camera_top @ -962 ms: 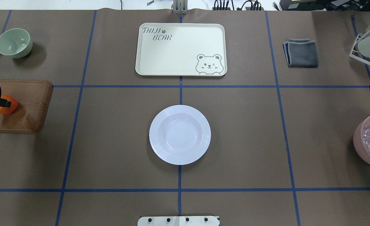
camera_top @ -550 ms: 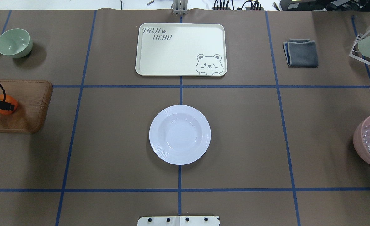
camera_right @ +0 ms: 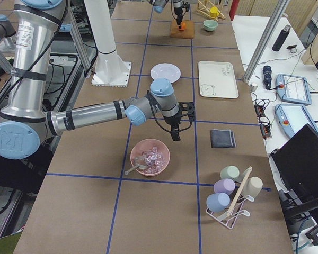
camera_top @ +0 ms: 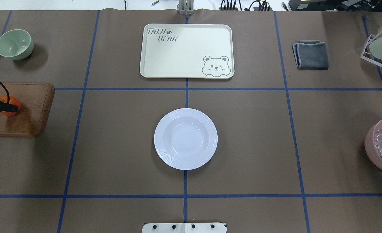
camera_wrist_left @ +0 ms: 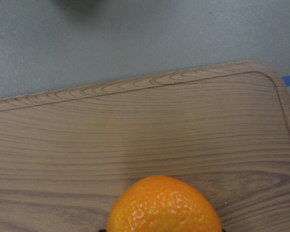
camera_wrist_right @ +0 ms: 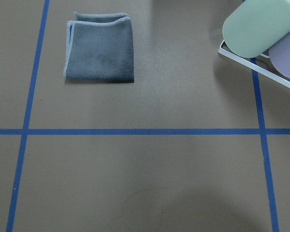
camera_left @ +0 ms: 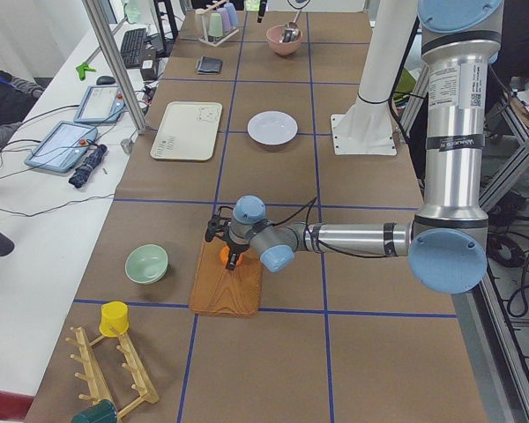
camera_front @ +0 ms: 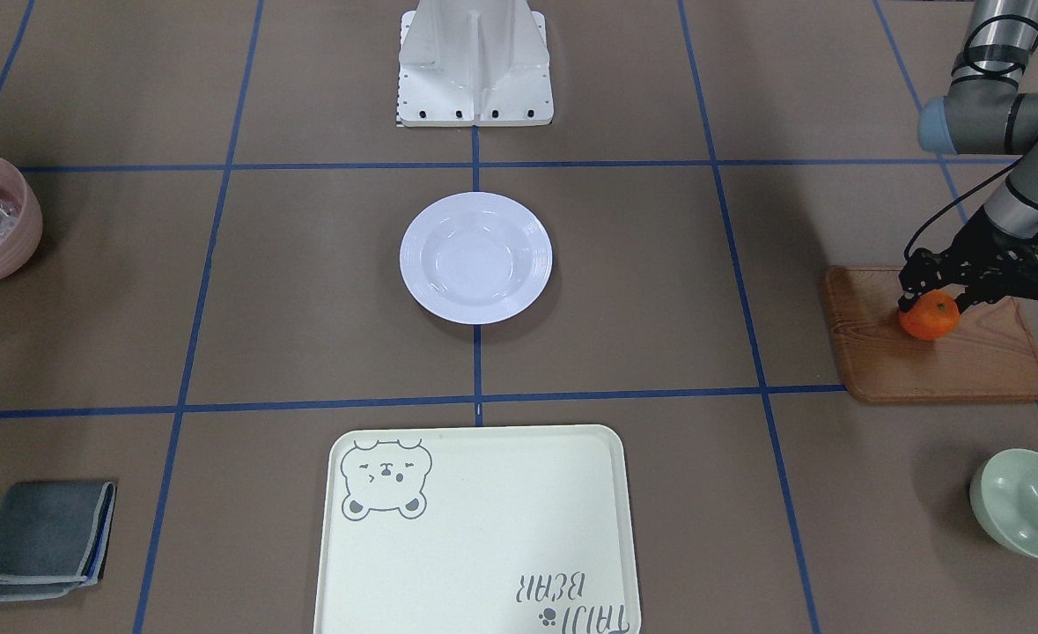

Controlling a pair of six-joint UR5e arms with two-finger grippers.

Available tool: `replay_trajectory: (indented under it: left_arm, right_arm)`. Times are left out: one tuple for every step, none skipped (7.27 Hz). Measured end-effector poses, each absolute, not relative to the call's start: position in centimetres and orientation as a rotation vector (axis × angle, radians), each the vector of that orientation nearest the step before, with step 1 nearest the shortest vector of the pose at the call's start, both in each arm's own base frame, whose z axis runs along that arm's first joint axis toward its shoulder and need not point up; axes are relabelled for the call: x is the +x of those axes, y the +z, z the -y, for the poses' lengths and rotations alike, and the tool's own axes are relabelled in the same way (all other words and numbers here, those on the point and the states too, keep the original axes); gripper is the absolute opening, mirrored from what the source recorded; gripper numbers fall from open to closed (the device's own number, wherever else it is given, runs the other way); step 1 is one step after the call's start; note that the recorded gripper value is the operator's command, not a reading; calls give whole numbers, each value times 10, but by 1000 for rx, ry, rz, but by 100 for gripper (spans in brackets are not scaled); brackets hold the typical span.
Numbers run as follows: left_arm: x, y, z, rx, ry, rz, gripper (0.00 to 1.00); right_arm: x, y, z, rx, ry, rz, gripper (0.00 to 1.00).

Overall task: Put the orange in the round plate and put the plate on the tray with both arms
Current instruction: 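Lift the orange with the left gripper, carry it onto the white plate, release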

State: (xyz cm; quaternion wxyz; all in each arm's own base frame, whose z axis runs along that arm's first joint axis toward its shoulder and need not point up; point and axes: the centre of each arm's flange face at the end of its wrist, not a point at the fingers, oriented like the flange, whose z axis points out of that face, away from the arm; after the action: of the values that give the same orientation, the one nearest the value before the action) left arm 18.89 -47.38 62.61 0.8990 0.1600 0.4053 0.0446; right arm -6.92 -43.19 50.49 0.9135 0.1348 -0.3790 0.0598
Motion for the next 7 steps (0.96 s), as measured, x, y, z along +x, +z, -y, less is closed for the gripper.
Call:
replay_trajectory:
  left_arm:
    - [190, 605, 476, 344, 100, -861, 0]
    - [194, 574, 484, 346, 101, -878, 0]
    - [203, 528, 501, 342, 90, -871, 0]
    - [213, 480, 518, 331, 63, -860, 0]
    - [233, 434, 530, 310, 24, -868, 0]
    - [262, 398, 534, 291, -5, -883, 0]
    - [298, 362, 533, 273, -33, -901, 0]
  right_arm:
    - [-70, 504, 432, 278, 121, 784, 100]
    - [-72, 503, 432, 285, 112, 792, 100]
    - [-76, 499, 433, 315, 89, 812, 100]
    - [-85, 496, 433, 371, 46, 846, 100]
    - [-100, 487, 435, 450, -20, 897, 100]
    - [-119, 474, 435, 511, -71, 959, 100]
    - [-137, 465, 432, 513, -70, 1018, 100]
